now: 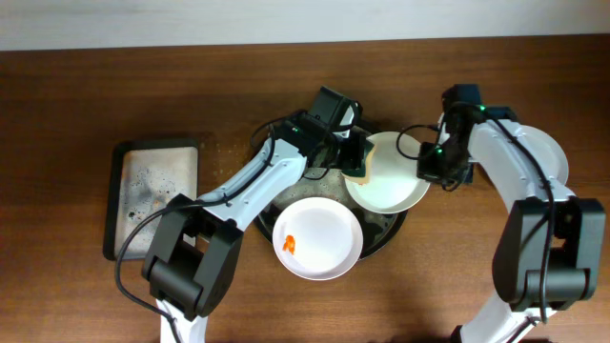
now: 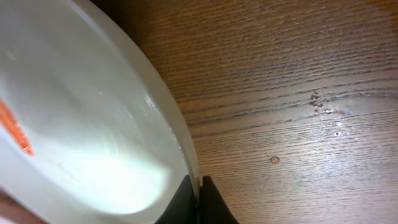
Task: Clean dirty plates on tray and stack at the side
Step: 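Lift the plate with the right gripper and scrub it with the left sponge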
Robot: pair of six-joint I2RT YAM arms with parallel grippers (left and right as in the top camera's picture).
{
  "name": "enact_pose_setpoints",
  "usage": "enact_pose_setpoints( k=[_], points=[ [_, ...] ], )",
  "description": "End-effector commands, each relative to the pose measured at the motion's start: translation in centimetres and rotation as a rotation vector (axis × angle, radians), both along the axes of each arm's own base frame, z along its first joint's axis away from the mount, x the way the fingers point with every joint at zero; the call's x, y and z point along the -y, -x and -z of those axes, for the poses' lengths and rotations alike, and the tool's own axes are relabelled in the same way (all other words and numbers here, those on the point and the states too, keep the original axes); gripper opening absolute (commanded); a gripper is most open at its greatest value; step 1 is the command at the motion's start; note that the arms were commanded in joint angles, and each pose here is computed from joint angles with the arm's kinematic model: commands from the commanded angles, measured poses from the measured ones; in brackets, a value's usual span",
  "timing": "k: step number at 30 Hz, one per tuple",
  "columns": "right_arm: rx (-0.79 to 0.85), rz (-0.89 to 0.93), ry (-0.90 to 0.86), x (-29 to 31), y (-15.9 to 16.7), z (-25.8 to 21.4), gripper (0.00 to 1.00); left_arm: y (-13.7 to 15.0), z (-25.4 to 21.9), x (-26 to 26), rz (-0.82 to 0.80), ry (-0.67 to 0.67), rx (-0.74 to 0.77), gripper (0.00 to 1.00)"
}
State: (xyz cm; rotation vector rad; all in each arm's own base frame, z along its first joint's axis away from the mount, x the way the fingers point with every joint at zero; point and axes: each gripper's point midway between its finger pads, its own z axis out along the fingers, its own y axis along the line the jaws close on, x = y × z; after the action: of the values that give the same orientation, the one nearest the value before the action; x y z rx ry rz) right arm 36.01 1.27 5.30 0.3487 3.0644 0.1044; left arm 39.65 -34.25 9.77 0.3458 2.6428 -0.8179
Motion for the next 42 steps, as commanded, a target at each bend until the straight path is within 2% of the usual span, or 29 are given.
enact_pose_setpoints(
  k=[1,6,10,13,17,22,30,37,42],
  points=[
    [0.042,-0.007,0.071,0.2,-0.6,-1.4,0.04,0.4,0.8,1.0,0.016,-0.002,-0.005,0.0],
    [0.041,-0.007,0.071,0.3,-0.6,-1.4,0.04,2.3,4.7,4.9,0.07,0.081,-0.114,0.0],
    [0.042,-0.007,0.071,0.3,-0.6,-1.4,0.04,2.5,6.6,5.1,0.077,0.076,-0.138,0.0],
    [0.042,-0.006,0.071,0.3,-0.6,-1.4,0.04,1.9,9.1,3.0,0.004,-0.051,-0.13,0.0],
    [0.041,-0.007,0.071,0.3,-0.6,-1.4,0.04,2.1,12.5,1.3,-0.034,-0.154,-0.163,0.0],
    [0.041,-0.007,0.071,0.3,-0.5,-1.4,0.04,0.9,13.8,-1.8,-0.117,-0.319,-0.095,0.0],
    [0.04,-0.007,0.071,0.3,-0.5,-1.4,0.04,-1.9,11.7,-4.4,-0.139,-0.51,0.046,0.0],
    [0.03,-0.005,0.098,0.8,-0.3,-1.4,0.04,-3.7,8.0,-4.5,-0.138,-0.57,0.109,0.0],
    [0.029,-0.004,0.114,1.0,-0.2,-1.4,0.04,-4.6,6.0,-6.4,-0.183,-0.671,0.144,0.0]
  ],
)
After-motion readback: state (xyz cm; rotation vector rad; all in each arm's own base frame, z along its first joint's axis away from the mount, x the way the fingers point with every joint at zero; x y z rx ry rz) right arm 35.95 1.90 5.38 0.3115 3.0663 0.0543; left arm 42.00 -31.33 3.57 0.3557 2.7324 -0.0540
